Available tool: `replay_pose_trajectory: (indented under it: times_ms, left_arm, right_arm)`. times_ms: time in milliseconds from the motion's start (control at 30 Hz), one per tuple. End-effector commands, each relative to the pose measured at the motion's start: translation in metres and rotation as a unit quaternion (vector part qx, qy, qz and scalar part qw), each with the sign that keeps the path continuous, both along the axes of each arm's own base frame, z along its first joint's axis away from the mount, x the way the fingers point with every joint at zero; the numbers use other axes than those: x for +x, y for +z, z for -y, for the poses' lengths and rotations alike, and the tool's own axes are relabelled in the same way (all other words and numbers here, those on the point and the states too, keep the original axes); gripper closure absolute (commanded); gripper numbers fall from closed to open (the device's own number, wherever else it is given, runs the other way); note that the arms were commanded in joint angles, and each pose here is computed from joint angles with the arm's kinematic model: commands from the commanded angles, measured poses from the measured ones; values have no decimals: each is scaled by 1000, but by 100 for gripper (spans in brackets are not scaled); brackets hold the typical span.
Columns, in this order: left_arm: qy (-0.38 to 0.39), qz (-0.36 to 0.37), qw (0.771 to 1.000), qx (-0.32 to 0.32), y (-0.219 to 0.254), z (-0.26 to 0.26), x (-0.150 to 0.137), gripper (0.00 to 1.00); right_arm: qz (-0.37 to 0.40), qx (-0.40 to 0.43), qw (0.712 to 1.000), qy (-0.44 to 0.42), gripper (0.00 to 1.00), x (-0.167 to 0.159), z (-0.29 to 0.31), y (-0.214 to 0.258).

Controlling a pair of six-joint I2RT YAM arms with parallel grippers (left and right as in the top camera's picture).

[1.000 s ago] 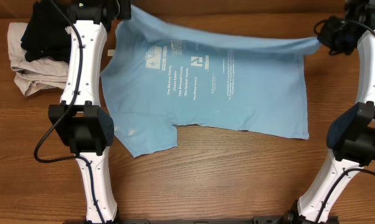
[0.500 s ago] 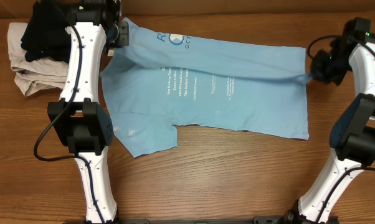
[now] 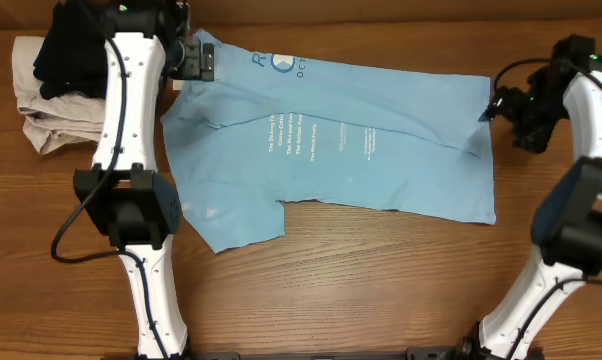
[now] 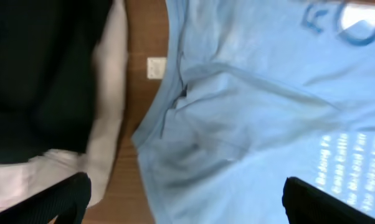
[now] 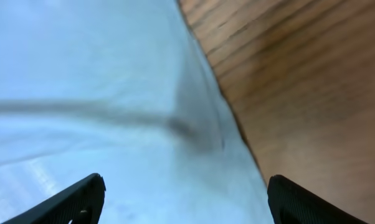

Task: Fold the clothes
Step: 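Grasp the T-shirt's bottom edge with both grippers near each side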

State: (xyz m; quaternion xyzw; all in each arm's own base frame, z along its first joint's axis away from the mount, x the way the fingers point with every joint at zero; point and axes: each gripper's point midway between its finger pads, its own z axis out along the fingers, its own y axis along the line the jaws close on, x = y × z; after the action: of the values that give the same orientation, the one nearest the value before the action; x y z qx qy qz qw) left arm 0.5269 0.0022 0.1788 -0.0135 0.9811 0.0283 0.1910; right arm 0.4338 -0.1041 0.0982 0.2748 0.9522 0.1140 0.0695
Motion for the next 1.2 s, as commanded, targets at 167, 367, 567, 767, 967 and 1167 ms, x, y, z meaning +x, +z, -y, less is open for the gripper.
replay_pose_trajectory:
  times_ms: [167, 367, 567, 767, 967, 1167]
  left_arm:
    - [9, 50, 996, -68, 131, 22, -87, 0]
    - [-13, 32, 993, -115, 133, 44, -105, 0]
    - [-5, -27, 994, -104, 115, 44, -147, 0]
    - [20, -62, 992, -105, 94, 45, -201, 0]
    - [91, -80, 987, -102, 36, 38, -236, 0]
    - [144, -119, 976, -113, -52, 39, -253, 0]
  right_arm:
    - [175, -45, 983, -16, 10, -78, -27, 200]
    - [183, -61, 981, -19, 10, -139, -44, 233]
    - [163, -68, 984, -23, 10, -185, -55, 223]
    - [151, -60, 986, -35, 10, -206, -62, 186]
    - [114, -43, 992, -43, 13, -204, -63, 128]
    - [107, -38, 993, -43, 15, -194, -60, 85]
